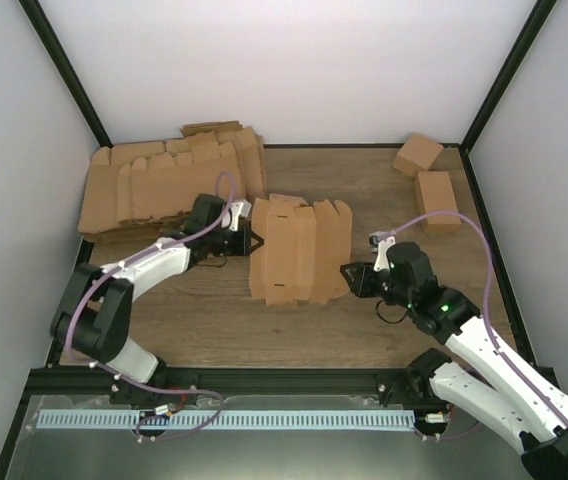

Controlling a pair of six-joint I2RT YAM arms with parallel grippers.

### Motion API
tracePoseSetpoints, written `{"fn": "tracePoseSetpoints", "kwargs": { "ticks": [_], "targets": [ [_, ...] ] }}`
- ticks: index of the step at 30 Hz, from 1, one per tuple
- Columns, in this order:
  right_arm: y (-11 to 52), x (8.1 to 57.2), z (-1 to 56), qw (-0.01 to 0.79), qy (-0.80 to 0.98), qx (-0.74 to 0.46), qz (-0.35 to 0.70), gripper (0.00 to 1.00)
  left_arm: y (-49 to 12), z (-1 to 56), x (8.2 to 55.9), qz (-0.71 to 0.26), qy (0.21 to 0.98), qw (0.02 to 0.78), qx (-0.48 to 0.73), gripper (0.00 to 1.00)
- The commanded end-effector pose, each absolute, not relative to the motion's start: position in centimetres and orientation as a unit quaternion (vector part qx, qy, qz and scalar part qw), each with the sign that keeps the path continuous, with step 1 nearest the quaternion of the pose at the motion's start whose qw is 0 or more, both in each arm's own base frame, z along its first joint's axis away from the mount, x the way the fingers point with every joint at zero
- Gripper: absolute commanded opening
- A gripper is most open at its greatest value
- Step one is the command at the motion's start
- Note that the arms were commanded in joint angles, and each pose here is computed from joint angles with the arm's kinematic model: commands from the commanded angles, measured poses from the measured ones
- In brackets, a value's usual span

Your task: Fold the paper box

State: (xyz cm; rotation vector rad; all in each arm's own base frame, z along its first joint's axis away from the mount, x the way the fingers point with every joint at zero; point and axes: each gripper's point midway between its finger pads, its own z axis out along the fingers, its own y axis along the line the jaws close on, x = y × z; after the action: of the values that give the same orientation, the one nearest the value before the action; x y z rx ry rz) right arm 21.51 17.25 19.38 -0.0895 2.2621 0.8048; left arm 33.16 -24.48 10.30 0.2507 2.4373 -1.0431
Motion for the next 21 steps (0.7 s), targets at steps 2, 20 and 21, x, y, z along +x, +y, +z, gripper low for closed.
{"fn": "tracePoseSetpoints", "kwargs": {
  "ticks": [2, 20, 21],
  "targets": [
    [17.3, 21.3, 18.4, 0.348, 0.882, -0.020, 0.318, 0.45, -21.0, 12.5, 30.1, -0.283, 0.934, 0.189, 0.108, 0.04],
    [20.9, 21.2, 17.0, 0.292, 0.881, -0.093, 0.361, 0.89, -20.1, 13.8, 24.6, -0.085, 0.948, 0.169, 0.256, 0.04],
    [21.1, 21.2, 16.8, 0.289, 0.881, -0.095, 0.362, 0.89, -20.4, 13.8, 24.6, -0.075, 0.947, 0.171, 0.262, 0.04]
  ]
}}
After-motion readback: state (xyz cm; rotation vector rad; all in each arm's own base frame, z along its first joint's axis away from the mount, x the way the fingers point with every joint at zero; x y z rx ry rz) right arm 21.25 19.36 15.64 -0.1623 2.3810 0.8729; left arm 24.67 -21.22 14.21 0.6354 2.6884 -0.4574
